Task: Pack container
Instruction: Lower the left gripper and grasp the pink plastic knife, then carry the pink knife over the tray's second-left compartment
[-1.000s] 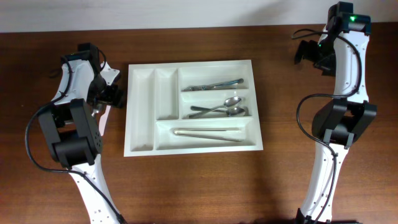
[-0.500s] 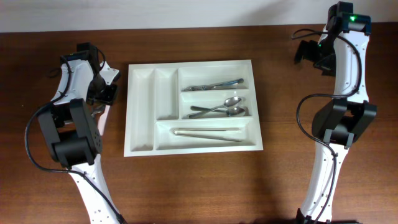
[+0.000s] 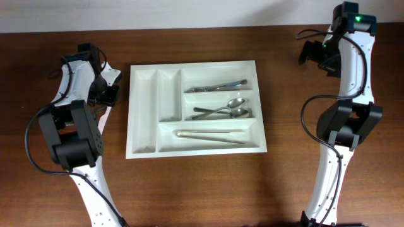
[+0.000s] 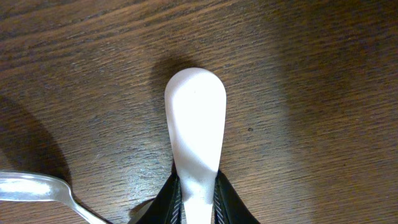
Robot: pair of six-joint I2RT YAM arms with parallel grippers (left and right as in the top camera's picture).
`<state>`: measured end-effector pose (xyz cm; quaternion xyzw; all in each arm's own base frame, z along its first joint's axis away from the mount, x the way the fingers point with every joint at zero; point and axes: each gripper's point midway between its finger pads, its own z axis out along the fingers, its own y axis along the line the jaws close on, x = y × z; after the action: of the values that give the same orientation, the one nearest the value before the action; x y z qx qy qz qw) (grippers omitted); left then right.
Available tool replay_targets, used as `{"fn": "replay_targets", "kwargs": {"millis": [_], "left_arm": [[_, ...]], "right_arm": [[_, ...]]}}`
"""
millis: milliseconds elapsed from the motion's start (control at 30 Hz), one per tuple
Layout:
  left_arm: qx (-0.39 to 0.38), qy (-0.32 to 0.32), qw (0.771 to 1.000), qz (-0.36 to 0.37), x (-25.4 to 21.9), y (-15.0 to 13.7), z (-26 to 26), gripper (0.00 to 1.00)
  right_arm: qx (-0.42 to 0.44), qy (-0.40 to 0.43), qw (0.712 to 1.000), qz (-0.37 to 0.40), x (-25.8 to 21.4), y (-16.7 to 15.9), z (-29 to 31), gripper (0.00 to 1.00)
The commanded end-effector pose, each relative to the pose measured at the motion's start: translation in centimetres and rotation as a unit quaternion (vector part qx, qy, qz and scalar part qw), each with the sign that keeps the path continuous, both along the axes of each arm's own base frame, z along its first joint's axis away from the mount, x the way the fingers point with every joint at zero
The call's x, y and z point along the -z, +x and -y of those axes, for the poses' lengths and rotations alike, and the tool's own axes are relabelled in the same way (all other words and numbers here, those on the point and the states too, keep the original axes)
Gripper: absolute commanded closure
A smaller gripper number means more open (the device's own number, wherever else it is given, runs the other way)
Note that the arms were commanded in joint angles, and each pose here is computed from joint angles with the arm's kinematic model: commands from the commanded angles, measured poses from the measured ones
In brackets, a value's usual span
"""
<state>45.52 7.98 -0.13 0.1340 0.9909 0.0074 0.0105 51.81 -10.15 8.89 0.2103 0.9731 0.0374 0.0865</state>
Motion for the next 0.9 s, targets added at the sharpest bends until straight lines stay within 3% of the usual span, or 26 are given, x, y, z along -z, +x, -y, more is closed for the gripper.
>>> {"fn": "replay_targets", "kwargs": {"millis": [0,667,867], "left_arm": [[-0.014,-0.016,0.999,-0.024,2.6,-0.6,0.5,0.98],[-0.001,-0.025,0.999,0.033,-2.6,3.5,3.7,0.98],[-0.029,-0.024,0.998,0.054,-5.4,4.6,3.8,0.98]], "right_arm": [[0.005,-0.001,1.000,0.007,-0.3,0.3,0.0,0.01],[0.005,-0.001,1.000,0.007,-0.3,0.3,0.0,0.01],[0.005,-0.001,1.000,0.007,-0.3,0.3,0.0,0.01]]}}
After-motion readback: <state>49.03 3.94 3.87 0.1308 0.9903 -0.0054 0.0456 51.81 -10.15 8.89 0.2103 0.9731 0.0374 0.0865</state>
